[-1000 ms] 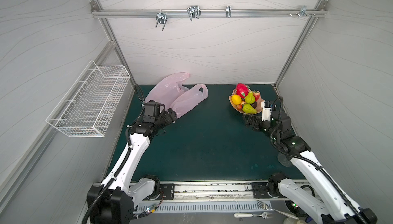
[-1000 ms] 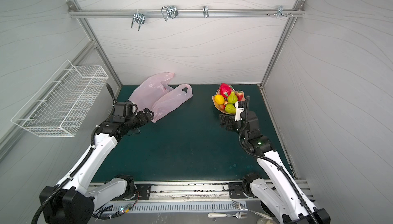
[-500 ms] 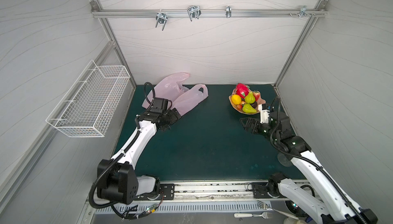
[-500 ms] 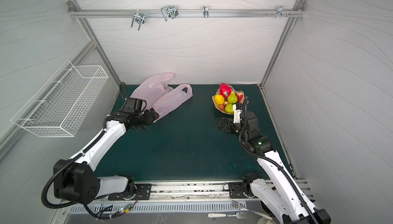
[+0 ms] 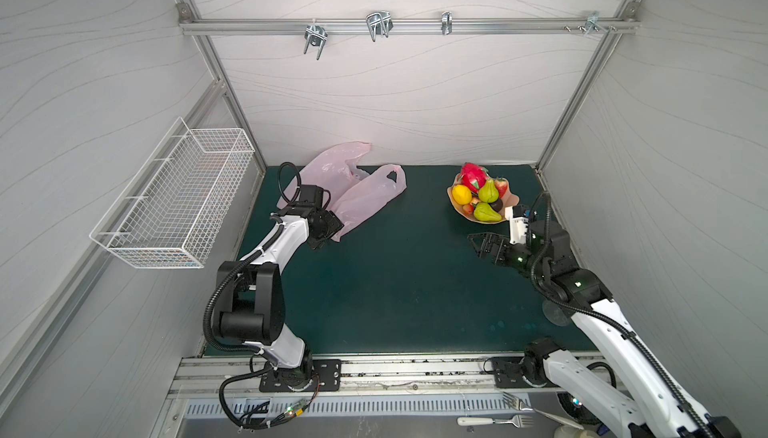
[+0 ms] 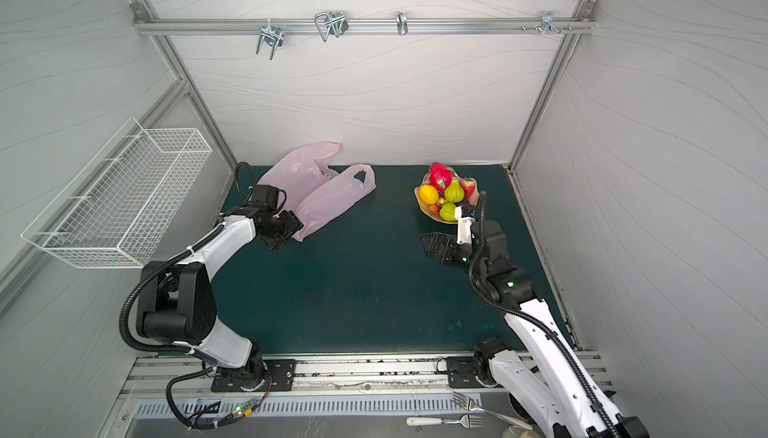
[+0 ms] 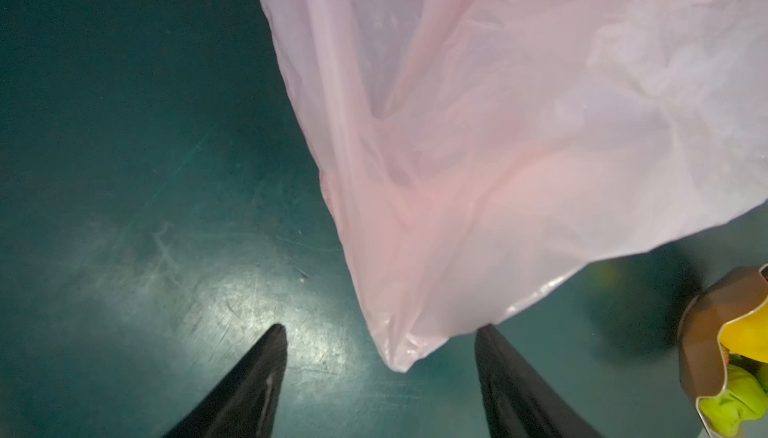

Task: Place the fruits into the plastic bag

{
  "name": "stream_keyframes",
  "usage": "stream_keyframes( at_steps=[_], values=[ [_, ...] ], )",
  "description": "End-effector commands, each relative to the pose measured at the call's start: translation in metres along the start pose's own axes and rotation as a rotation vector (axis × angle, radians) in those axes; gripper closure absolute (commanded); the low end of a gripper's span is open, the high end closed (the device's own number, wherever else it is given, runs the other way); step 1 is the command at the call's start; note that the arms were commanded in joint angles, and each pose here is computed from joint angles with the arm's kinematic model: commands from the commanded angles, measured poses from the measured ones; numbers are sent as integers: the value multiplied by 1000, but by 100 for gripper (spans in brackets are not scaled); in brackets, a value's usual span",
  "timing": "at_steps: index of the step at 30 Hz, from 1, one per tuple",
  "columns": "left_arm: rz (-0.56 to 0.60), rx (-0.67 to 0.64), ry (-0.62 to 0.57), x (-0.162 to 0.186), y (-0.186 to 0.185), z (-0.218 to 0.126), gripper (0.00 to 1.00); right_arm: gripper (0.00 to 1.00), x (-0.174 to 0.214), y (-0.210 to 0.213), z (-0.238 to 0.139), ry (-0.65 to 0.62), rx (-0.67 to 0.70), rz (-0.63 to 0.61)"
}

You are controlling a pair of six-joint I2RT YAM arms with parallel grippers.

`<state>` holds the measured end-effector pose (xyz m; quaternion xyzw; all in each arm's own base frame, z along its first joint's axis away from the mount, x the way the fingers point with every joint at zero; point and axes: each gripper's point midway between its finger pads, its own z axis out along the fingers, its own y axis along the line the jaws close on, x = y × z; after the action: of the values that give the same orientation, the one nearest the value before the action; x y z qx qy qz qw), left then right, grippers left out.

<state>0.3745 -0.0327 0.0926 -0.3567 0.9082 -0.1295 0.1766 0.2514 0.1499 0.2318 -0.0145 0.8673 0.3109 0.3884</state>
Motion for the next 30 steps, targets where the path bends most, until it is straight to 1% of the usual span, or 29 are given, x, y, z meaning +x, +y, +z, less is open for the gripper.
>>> stream_keyframes(
  at_steps=[1,3,6,8,10,12,16,20,25,30],
  values=[
    [14,5,-15,-13,-5,14,40,1,-6,13,6,27,-47,9],
    [45,18,12,-11,-5,24,57,1,-10,17,12,43,-61,6],
    [109,27,60,-5,-5,31,86,1,-18,22,24,71,-67,-3],
    [153,46,74,0,-7,27,100,1,-25,24,30,79,-63,-12],
    [198,80,91,9,-11,21,100,1,-31,23,37,86,-49,-12],
    [271,80,109,21,-12,13,100,1,-36,22,44,100,-38,-8],
    [374,85,123,47,-9,-5,100,1,-43,20,57,122,-29,35],
    [464,62,146,77,3,-19,100,1,-48,14,74,142,-41,96],
    [567,45,163,112,15,-37,100,1,-53,12,100,188,-62,105],
    [717,-13,202,155,24,-48,100,1,-48,16,133,276,-113,145]
  ],
)
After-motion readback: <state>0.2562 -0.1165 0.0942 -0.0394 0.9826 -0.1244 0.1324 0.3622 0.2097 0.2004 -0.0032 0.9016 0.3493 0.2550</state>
